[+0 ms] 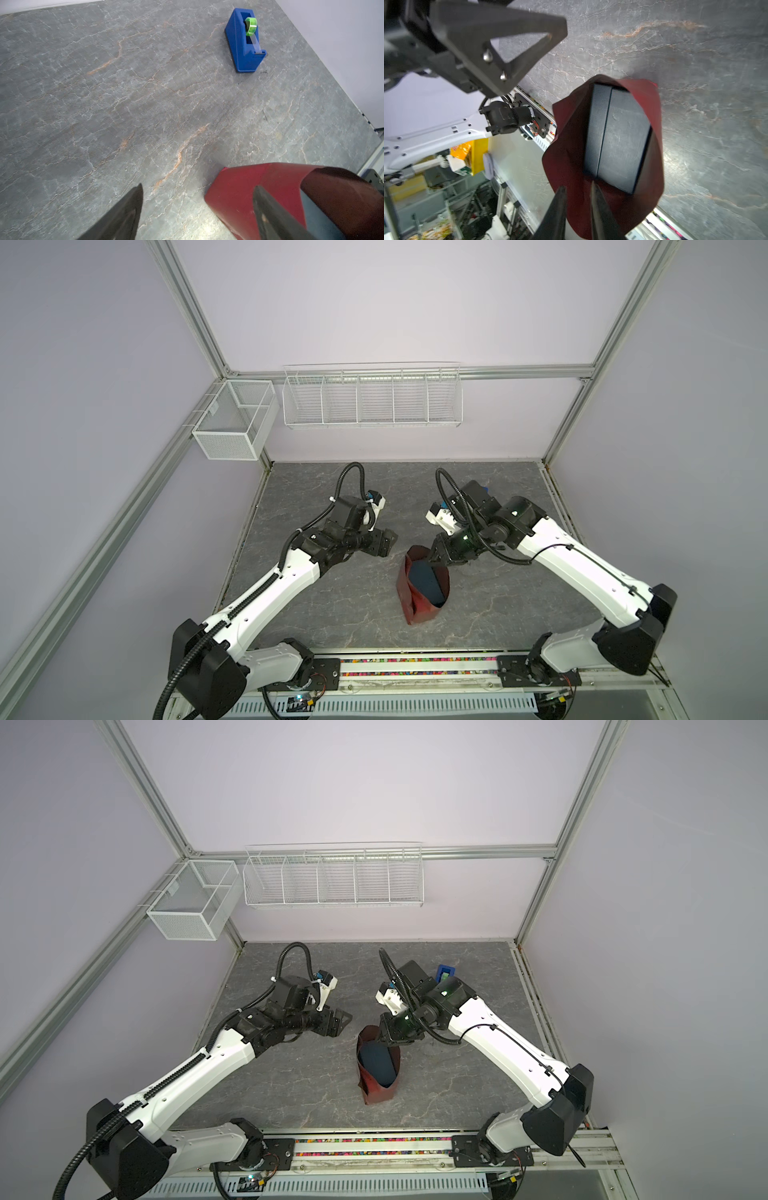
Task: Wrap the gift box in paper
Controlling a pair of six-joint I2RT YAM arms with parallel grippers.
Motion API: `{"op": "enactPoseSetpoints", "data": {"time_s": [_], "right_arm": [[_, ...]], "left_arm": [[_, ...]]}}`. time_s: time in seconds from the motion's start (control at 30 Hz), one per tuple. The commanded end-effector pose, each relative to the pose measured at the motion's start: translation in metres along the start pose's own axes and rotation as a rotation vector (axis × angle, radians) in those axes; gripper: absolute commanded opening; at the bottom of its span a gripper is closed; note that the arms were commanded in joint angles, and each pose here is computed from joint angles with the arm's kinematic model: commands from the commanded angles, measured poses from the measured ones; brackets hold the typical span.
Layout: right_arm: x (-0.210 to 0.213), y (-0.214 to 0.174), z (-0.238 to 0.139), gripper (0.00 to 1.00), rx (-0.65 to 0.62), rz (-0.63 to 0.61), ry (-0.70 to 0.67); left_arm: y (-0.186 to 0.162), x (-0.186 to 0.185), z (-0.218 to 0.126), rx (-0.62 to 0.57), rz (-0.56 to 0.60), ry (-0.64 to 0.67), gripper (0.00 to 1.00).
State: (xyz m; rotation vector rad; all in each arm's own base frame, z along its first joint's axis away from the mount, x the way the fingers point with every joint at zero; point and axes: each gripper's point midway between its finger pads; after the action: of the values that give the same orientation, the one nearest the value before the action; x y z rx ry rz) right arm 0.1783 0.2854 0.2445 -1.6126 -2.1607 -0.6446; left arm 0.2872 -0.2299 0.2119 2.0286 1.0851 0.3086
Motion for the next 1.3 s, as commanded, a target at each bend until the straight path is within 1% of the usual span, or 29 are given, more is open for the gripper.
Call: {"op": "enactPoseSetpoints", "data": {"time_s": [0.0,0.1,0.2,0.33,0.4,0.47,0.6,0.7,0.77,0.83,0.93,1.03,1.17,1.27], "right_arm": [[-0.027,-0.016,0.011,0.22,0.075,-0.008,-0.222],[-0.035,-0.013,0.022,0.21,0.081,-0.009,-0.316],[-0.038,-0.007,0.038,0.19,0.080,-0.006,-0.346],[-0.033,0.004,0.060,0.18,0.064,-0.024,-0.344],[-0.036,0.006,0.073,0.17,0.060,-0.035,-0.390],[-0.039,0.002,0.089,0.16,0.072,-0.040,-0.412],[-0.063,-0.014,0.124,0.15,0.140,-0.006,-0.464],[-0.070,-0.017,0.132,0.14,0.162,0.006,-0.487],[-0.063,-0.011,0.127,0.14,0.143,0.003,-0.473],[-0.053,-0.004,0.116,0.14,0.112,-0.011,-0.458],[-0.036,0.007,0.083,0.17,0.026,-0.026,-0.429],[-0.032,0.012,0.046,0.19,-0.060,-0.001,-0.404],[-0.060,0.004,0.000,0.21,-0.163,0.086,-0.454],[-0.093,-0.017,-0.018,0.22,-0.194,0.182,-0.478]], "left_arm": [[0.013,0.015,-0.001,-0.067,-0.070,0.048,0.83],[0.014,0.021,0.000,-0.082,-0.082,0.062,0.83],[0.012,0.023,0.003,-0.076,-0.095,0.069,0.82],[0.006,0.026,0.008,-0.075,-0.117,0.077,0.82],[0.001,0.030,0.011,-0.068,-0.145,0.091,0.81],[-0.003,0.034,0.013,-0.053,-0.167,0.096,0.81],[-0.012,0.039,0.020,-0.038,-0.187,0.091,0.81],[-0.021,0.041,0.028,-0.011,-0.208,0.069,0.81],[-0.027,0.042,0.036,0.015,-0.231,0.045,0.79],[-0.032,0.041,0.044,0.045,-0.257,0.018,0.78],[-0.035,0.034,0.056,0.093,-0.266,-0.043,0.74],[-0.035,0.021,0.070,0.146,-0.233,-0.140,0.73],[-0.041,0.001,0.091,0.221,-0.242,-0.288,0.68],[-0.044,-0.012,0.102,0.241,-0.256,-0.395,0.63]]}}
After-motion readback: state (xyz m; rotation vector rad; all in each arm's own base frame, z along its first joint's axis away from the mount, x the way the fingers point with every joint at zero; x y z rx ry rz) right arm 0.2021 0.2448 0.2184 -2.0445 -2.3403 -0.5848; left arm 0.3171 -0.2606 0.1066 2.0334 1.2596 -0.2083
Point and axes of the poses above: each gripper's point midway between its finger pads, its own z axis out along the fingers, its own x axis along the line the jaws close on, y = z × x, and after that the axes turned 7 degrees about z, right-handed
